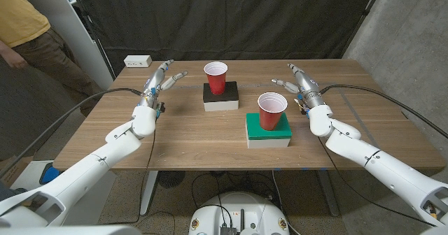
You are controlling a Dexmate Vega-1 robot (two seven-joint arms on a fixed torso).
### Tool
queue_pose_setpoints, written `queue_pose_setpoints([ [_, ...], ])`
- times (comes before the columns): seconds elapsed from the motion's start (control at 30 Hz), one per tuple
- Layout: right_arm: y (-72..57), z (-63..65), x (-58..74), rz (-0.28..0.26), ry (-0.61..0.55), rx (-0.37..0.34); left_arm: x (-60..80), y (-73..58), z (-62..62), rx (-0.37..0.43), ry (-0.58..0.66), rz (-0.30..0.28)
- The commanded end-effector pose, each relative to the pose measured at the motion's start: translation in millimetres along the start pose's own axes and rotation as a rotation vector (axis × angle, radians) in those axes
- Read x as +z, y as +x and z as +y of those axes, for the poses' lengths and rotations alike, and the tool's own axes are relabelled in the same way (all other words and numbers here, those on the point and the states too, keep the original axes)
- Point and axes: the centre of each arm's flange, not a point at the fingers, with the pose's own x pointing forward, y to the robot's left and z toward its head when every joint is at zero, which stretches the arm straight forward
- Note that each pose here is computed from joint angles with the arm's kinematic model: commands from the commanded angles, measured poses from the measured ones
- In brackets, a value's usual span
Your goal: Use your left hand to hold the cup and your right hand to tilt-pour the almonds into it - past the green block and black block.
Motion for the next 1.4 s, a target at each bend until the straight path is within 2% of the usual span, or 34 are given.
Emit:
queue_pose_setpoints([
  [0.03, 0.2, 0.5, 2.2, 0.013, -0.047, -0.012, -4.0, -6.1, -1.9, -0.019, 0.003, -0.013],
  [0.4, 3.4, 0.1, 1.0, 0.030, -0.051, -0.015, -9.2, -5.0, -13.8, -0.096, 0.001, -0.030],
  [0.57, 5.0, 1.1, 1.3, 0.035, -0.053, -0.009, -12.8, -4.0, -14.4, -0.105, -0.006, -0.029],
  [0.73, 5.6, 1.1, 0.7, 0.044, -0.056, -0.009, -16.0, 2.5, -15.0, -0.117, -0.020, -0.030],
  [0.8, 6.6, 1.0, 0.2, 0.050, -0.053, -0.010, -17.5, 9.9, -19.1, -0.135, -0.043, -0.029],
  [1.0, 9.0, 2.0, 0.8, 0.060, -0.057, -0.002, -18.1, 20.7, -29.1, -0.164, -0.054, -0.033],
  [1.4, 10.5, 0.7, -0.6, 0.069, -0.060, -0.001, -3.9, 25.6, -53.2, -0.272, -0.042, -0.100],
])
